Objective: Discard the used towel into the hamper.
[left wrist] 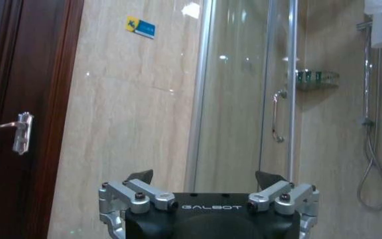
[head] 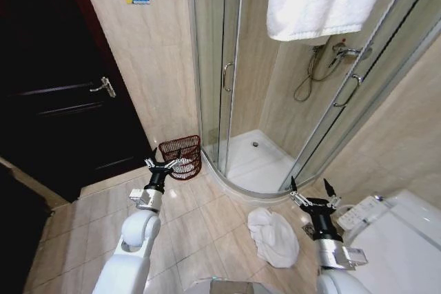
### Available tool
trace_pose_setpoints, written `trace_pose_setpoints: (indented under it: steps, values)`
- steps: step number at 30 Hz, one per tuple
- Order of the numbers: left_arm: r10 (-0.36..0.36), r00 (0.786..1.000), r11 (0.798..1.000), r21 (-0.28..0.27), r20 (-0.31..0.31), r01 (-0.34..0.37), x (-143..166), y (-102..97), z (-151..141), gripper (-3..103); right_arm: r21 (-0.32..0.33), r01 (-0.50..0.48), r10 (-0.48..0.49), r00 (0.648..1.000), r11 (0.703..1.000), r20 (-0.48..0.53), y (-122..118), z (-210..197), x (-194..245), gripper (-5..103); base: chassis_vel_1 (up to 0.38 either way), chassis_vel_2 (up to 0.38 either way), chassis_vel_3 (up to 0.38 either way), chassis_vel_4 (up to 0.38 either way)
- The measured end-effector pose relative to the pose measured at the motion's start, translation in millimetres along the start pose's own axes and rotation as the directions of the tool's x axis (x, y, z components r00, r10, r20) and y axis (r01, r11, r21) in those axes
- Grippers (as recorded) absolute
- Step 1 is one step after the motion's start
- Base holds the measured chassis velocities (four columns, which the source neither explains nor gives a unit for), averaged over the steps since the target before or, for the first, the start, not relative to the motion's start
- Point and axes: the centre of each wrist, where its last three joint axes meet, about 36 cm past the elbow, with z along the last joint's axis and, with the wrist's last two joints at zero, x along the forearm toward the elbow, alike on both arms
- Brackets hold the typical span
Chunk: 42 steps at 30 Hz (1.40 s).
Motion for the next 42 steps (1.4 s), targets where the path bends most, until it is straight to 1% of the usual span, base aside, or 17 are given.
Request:
trace_pose_setpoints:
  steps: [9, 21, 35, 38, 42]
  values:
    - [-0.007, 1.000, 1.000, -0.006, 0.005, 0.007, 0, 6.8, -1, 100, 0.000, 0.003, -0.003, 1.000, 1.000, -0.001, 1, 1, -1, 100, 0.000, 0.000, 0.000, 0.000]
    - [-0.009, 1.000, 1.000, -0.011, 0.011, 0.009, 0, 8.3, -2, 100, 0.000, 0.003, -0.003, 1.000, 1.000, 0.006, 1, -3, -3, 100, 0.000, 0.000, 0.000, 0.000]
    - [-0.004, 1.000, 1.000, -0.007, 0.013, 0.004, 1, 3.9, -2, 100, -0.006, 0.002, -0.002, 1.000, 1.000, 0.014, 0, -8, -4, 100, 0.000, 0.000, 0.000, 0.000]
    - [-0.004, 0.999, 1.000, 0.000, 0.036, 0.004, 2, 3.9, -2, 100, -0.010, 0.002, -0.002, 1.000, 1.000, 0.015, 1, -10, -7, 100, 0.000, 0.000, 0.000, 0.000]
    - [-0.009, 0.999, 1.000, 0.000, 0.043, 0.009, 5, 5.6, -1, 100, -0.018, -0.001, 0.001, 1.000, 1.000, 0.029, 1, -13, -21, 100, 0.000, 0.000, 0.000, 0.000]
